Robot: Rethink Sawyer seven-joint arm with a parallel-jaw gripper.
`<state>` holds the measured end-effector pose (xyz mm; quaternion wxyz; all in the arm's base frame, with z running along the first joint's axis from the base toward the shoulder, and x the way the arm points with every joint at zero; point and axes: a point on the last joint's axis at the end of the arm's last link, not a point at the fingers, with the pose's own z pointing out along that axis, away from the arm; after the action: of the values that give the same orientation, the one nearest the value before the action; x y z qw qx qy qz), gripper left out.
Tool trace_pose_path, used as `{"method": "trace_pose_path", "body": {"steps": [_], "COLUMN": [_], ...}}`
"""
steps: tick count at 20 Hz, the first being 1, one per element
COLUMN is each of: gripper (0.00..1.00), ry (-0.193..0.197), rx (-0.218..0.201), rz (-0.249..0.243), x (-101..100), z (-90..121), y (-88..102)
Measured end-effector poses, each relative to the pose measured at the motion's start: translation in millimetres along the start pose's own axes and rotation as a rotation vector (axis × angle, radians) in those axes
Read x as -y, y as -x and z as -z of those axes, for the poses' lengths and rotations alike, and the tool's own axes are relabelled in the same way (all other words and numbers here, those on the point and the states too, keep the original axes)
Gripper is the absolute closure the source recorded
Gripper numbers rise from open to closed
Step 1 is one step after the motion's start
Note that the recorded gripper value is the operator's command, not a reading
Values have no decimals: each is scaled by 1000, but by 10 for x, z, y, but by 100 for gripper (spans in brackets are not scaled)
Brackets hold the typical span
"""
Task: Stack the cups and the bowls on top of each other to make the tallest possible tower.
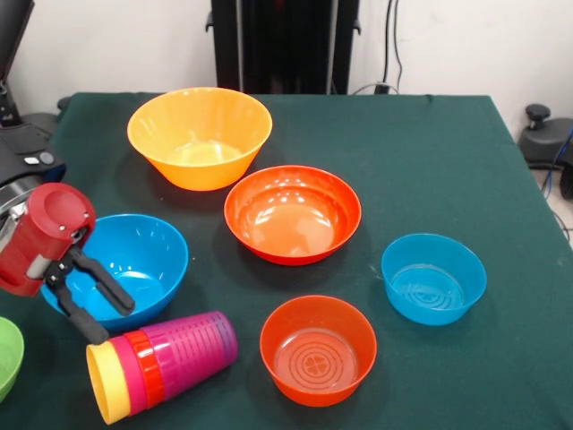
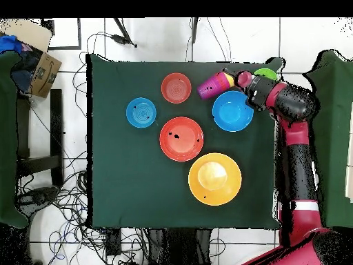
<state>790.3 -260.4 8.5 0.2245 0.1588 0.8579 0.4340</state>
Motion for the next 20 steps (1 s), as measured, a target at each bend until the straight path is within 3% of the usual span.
{"method": "trace_pose_path", "body": {"steps": [12,20], "gripper": [0,0], "ry": [4,-47], "rx": [-52,-80], "rz": [18,45], "x": [23,103], "z": [18,110], "y": [-59,-46]}}
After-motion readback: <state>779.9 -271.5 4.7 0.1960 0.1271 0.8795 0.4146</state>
